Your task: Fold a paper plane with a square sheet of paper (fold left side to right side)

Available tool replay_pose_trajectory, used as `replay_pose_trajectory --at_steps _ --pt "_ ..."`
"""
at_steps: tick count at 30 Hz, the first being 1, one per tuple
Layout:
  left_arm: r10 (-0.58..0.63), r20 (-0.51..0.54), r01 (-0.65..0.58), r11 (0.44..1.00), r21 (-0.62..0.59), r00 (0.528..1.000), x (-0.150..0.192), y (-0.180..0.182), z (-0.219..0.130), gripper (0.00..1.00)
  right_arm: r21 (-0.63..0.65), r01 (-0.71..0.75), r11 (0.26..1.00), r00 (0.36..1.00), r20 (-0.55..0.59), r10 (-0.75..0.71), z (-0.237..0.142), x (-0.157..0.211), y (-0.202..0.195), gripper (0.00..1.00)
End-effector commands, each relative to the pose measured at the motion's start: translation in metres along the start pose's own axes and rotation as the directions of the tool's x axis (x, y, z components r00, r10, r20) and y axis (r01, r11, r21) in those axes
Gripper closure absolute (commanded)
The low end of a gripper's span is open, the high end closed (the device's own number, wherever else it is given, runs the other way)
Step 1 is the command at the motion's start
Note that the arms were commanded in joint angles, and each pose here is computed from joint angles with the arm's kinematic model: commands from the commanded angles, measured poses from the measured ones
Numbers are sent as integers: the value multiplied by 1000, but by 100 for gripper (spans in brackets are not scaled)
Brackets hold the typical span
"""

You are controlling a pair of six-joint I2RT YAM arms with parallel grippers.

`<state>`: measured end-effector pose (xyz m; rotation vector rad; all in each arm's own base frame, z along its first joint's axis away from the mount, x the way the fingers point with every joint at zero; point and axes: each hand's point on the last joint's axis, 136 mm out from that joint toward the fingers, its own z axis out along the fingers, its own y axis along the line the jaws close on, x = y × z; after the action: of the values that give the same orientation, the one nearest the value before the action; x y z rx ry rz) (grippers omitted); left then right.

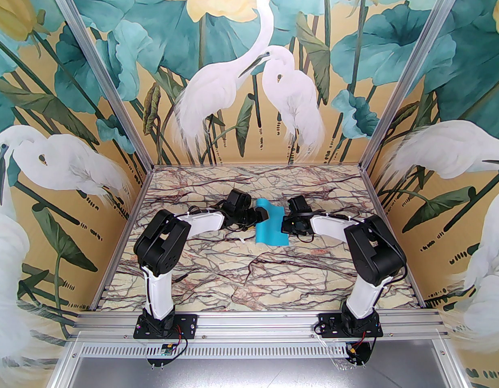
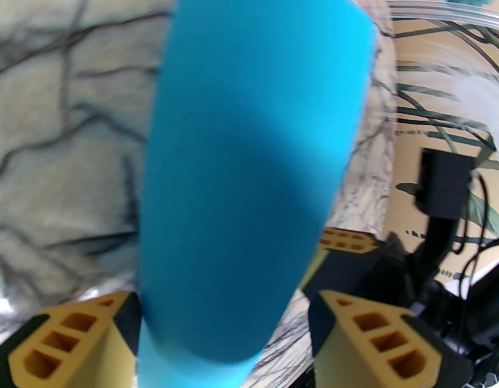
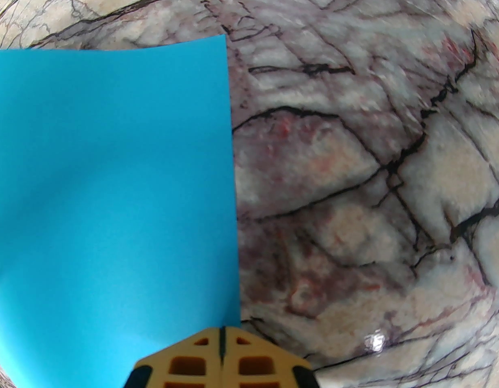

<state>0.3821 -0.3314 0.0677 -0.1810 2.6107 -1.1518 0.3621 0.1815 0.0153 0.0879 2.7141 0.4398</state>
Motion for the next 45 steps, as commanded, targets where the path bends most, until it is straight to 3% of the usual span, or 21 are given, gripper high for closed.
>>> replay_pose_trajectory --at_steps 1,18,38,45 --pt "1 17 -3 997 75 1000 -13 -10 1 27 17 -23 1000 997 -79 24 4 25 -9 100" --pt "23 23 -27 990 141 999 -45 -9 21 26 19 -29 999 996 -82 31 4 25 -9 100" --pt "-44 -73 61 967 249 996 16 -14 -32 26 37 -28 999 996 -79 31 2 22 -11 100" --pt "-34 -28 39 980 197 999 13 -6 -37 25 31 -29 999 996 -78 32 1 23 -10 100"
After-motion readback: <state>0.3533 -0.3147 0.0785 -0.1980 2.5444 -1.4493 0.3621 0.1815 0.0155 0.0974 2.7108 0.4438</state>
